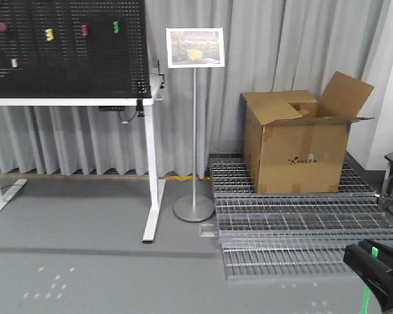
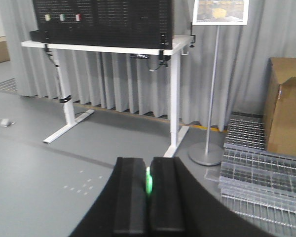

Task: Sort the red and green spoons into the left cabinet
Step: 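Drive the base to the open cabinet with the blue tray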

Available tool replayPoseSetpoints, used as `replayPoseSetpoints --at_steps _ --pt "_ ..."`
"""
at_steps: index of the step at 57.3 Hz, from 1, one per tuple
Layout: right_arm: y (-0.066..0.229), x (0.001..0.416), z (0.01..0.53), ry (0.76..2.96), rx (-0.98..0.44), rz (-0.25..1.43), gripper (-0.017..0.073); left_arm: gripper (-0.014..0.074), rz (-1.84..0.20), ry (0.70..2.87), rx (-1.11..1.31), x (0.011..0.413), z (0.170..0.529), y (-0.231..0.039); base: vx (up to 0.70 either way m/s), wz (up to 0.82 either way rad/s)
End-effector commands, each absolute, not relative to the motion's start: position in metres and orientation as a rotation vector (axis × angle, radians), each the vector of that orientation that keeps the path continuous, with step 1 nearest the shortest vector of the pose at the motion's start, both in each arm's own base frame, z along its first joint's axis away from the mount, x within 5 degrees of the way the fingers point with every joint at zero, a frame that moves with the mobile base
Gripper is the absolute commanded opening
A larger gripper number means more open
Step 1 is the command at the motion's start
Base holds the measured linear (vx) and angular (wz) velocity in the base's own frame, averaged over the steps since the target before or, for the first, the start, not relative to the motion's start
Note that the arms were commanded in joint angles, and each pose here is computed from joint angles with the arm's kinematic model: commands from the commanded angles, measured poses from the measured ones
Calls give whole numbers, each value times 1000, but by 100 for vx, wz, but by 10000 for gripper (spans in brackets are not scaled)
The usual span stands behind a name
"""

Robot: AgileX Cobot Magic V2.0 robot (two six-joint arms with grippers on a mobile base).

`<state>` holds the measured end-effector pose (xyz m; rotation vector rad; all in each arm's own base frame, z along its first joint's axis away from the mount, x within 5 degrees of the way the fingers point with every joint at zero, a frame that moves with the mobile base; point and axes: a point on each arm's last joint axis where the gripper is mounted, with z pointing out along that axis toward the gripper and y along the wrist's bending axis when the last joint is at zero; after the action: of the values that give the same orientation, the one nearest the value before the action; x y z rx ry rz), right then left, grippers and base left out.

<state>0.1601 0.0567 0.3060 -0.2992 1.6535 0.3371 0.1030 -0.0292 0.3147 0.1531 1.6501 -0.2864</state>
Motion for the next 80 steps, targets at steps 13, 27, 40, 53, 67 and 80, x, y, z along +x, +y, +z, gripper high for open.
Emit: replayPoseSetpoints --at_steps 13,27,40,53,67,80 --pt "60 159 321 1571 -314 380 -6 -6 -291 1556 125 103 330 -28 72 -16" --pt "60 159 321 1571 -314 380 -6 -6 -291 1557 125 103 330 -28 66 -24" --pt "60 159 321 1571 -314 380 -6 -6 -291 1557 125 103 330 -28 55 -48" --pt "60 159 321 1571 -314 380 -6 -6 -291 1556 125 103 330 -28 45 -75" --pt "60 159 321 1571 -314 380 -6 -6 -291 1556 125 103 330 -28 38 -97" --pt "60 159 321 1571 -314 380 -6 -6 -291 1556 125 103 330 -28 36 -96"
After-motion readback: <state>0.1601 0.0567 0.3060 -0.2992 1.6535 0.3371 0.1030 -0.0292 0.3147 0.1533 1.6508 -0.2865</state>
